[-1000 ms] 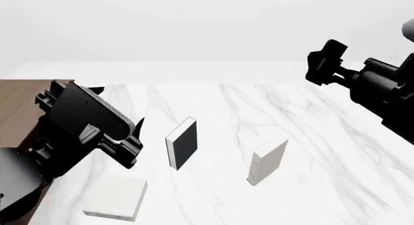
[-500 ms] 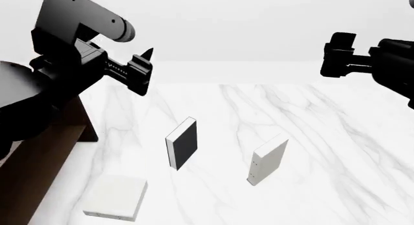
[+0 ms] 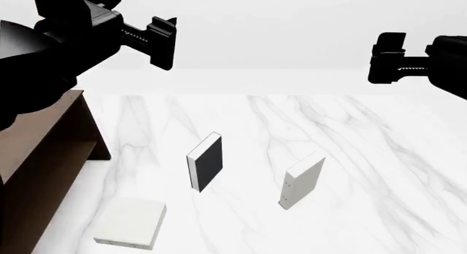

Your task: Pick up the book on the right and place it under the cabinet shelf.

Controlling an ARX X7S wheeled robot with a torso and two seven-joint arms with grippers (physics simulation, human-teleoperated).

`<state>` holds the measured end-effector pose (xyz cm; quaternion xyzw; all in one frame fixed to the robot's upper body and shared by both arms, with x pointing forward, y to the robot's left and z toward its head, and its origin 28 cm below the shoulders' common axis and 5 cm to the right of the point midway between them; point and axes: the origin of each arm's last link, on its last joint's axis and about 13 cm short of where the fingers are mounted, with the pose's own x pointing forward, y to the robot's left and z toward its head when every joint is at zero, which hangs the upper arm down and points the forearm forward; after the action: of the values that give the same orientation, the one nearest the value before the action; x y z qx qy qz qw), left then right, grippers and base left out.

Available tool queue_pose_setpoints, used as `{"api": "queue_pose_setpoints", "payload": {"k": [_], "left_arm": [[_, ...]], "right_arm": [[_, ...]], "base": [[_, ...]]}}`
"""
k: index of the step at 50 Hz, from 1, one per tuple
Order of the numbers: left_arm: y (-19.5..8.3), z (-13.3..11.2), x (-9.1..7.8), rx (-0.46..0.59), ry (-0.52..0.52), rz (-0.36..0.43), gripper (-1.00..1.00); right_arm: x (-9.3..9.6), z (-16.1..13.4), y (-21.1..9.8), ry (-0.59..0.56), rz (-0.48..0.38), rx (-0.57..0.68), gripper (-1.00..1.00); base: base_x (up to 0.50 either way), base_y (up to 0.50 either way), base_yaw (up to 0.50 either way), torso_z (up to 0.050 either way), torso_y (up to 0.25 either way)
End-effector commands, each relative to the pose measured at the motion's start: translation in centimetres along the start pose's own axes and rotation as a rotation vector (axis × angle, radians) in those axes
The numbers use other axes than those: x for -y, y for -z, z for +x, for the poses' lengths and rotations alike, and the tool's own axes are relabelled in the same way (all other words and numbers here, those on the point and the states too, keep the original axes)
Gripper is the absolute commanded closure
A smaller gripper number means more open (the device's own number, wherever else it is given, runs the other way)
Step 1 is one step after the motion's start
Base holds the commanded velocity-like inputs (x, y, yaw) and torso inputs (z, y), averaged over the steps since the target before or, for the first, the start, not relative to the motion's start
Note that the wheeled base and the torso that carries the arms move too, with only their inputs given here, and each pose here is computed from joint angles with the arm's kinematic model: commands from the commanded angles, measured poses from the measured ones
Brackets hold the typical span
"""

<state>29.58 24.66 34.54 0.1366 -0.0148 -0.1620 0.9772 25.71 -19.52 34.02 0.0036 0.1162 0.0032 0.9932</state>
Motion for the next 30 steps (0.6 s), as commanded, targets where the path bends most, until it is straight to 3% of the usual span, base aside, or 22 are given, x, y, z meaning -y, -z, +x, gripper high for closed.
{"api": "queue_pose_setpoints", "payload": {"k": [1, 13, 30], "left_arm": [[-1.25, 0.31, -0.26, 0.005, -0.016, -0.036, -1.0], [-0.91, 0.18, -0.08, -0.019, -0.016, -0.049, -1.0], [-0.9, 0.13, 0.0, -0.023, -0.005, -0.053, -1.0]], "right_arm": [[-0.03, 0.05, -0.15, -0.001, -0.008, -0.001, -1.0], [0.04, 0.06, 0.35, -0.005, -0.001, -0.009, -1.0], [-0.01, 0.06, 0.82, -0.01, 0.002, -0.022, -1.0]], "base": [[0.0, 0.0, 0.0, 0.0, 0.0], [0.0, 0.0, 0.0, 0.0, 0.0], [0.0, 0.0, 0.0, 0.0, -0.196]]}}
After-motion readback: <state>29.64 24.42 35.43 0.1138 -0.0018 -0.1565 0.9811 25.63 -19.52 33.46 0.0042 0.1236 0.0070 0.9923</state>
